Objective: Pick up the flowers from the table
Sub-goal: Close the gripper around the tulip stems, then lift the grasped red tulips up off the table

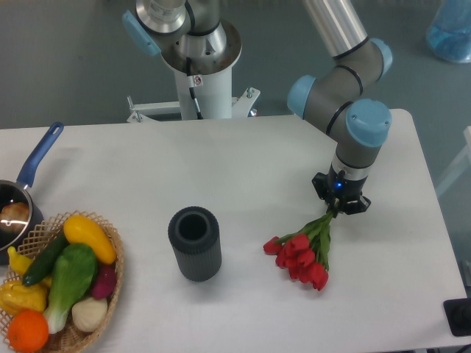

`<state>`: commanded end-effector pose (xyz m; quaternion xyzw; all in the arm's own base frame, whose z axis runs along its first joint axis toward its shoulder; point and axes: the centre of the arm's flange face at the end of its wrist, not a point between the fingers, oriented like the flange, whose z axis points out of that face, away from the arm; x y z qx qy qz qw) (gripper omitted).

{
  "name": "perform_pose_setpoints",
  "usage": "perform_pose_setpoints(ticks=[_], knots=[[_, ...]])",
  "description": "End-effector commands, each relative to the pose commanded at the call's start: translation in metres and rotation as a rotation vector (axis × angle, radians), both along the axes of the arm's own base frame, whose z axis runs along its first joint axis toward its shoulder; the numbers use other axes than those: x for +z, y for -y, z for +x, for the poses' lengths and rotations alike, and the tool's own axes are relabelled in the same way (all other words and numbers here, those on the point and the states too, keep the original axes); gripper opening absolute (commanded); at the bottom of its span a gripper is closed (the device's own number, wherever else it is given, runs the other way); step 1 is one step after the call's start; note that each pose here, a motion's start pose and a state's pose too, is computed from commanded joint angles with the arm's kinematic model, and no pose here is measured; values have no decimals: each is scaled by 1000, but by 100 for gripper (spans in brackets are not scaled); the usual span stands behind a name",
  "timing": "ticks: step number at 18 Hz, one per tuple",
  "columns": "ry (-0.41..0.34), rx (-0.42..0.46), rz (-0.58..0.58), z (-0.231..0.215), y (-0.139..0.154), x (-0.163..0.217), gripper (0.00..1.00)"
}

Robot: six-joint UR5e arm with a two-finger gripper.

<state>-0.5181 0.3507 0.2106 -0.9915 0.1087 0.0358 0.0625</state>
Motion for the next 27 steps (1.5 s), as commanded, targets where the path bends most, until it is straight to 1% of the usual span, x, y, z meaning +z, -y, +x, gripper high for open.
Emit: perform_pose_setpoints(ticks=[4, 7, 12, 14, 16, 18, 20, 21, 24, 27], knots=[[-12, 4, 11, -3, -1, 8, 18], [-15, 59, 24, -7, -3, 16, 18], [-2, 92, 111, -9, -6, 31, 17], [-10, 100, 137, -17, -4, 39, 18], [-31, 110, 186, -27, -10, 58, 17], [-54, 149, 262, -34, -15, 92, 17], [-82, 168, 307, -39, -2, 119, 17], [-91, 165, 339, -40, -3, 131, 17], [-88, 173, 453, -49, -6, 161, 17], [-71, 183, 524, -52, -5, 175, 17]])
